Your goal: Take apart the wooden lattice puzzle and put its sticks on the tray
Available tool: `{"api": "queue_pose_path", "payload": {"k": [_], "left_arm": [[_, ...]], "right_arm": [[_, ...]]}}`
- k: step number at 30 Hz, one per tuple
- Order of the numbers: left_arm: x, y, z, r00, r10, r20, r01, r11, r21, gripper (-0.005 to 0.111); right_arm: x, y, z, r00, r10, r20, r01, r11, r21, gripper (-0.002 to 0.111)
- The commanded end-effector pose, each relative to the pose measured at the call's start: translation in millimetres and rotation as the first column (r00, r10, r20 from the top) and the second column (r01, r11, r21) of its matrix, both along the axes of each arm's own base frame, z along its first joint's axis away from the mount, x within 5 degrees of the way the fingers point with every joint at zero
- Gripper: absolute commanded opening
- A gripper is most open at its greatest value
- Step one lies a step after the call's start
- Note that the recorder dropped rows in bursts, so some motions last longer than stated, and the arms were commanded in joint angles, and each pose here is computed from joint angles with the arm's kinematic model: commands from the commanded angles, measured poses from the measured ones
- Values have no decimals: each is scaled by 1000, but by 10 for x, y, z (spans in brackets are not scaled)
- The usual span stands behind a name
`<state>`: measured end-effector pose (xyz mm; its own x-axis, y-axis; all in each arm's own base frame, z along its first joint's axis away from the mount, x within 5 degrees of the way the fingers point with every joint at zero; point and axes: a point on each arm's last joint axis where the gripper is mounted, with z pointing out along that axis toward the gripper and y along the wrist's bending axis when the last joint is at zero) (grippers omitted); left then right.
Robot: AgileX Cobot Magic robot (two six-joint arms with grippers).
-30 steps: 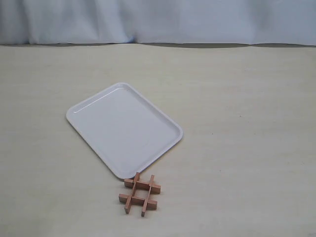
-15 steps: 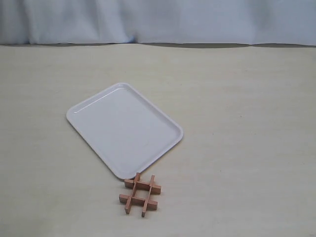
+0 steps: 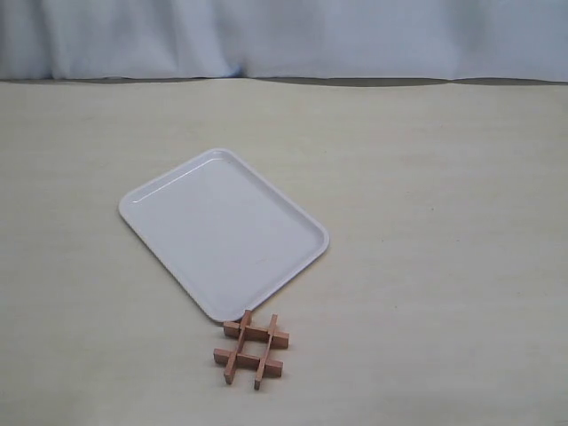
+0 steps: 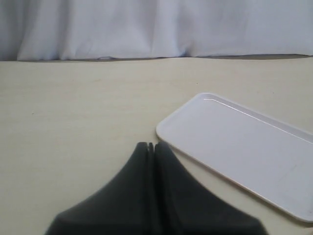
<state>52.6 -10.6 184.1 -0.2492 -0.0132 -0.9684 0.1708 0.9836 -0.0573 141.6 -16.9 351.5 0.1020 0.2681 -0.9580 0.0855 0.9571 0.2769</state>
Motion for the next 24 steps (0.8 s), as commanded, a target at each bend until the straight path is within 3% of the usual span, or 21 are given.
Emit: {"api": "queue_pose_path", "payload": {"k": [1,6,10,14,19,21,24], "left_arm": [[2,-3,0,1000,-8,11,8,1000,3,0],[2,-3,0,1000,-8,11,8,1000,3,0],[3,-3,2,1000,-7,13,7,1000,2,0],[3,-3,2,1000,-7,13,7,1000,2,0],[3,-3,2,1000,-7,13,7,1000,2,0],[3,-3,2,1000,-7,13,7,1000,2,0],[3,-3,2,1000,-7,13,7,1000,2,0]], "right_arm": [[354,45,50,952,-2,-307,-30,995,-100,4],[666,491,-142,858,160,-488,-299,928,-222,4],[931,854,-427,723,202,-661,-457,857,-238,4],[1177,1138,-730,563,158,-811,-536,817,-213,5],[1418,1451,-1134,333,91,-938,-570,812,-124,5],[1488,1552,-1285,270,61,-961,-588,801,-114,5],[1534,1656,-1467,190,5,-982,-671,731,-126,5]]}}
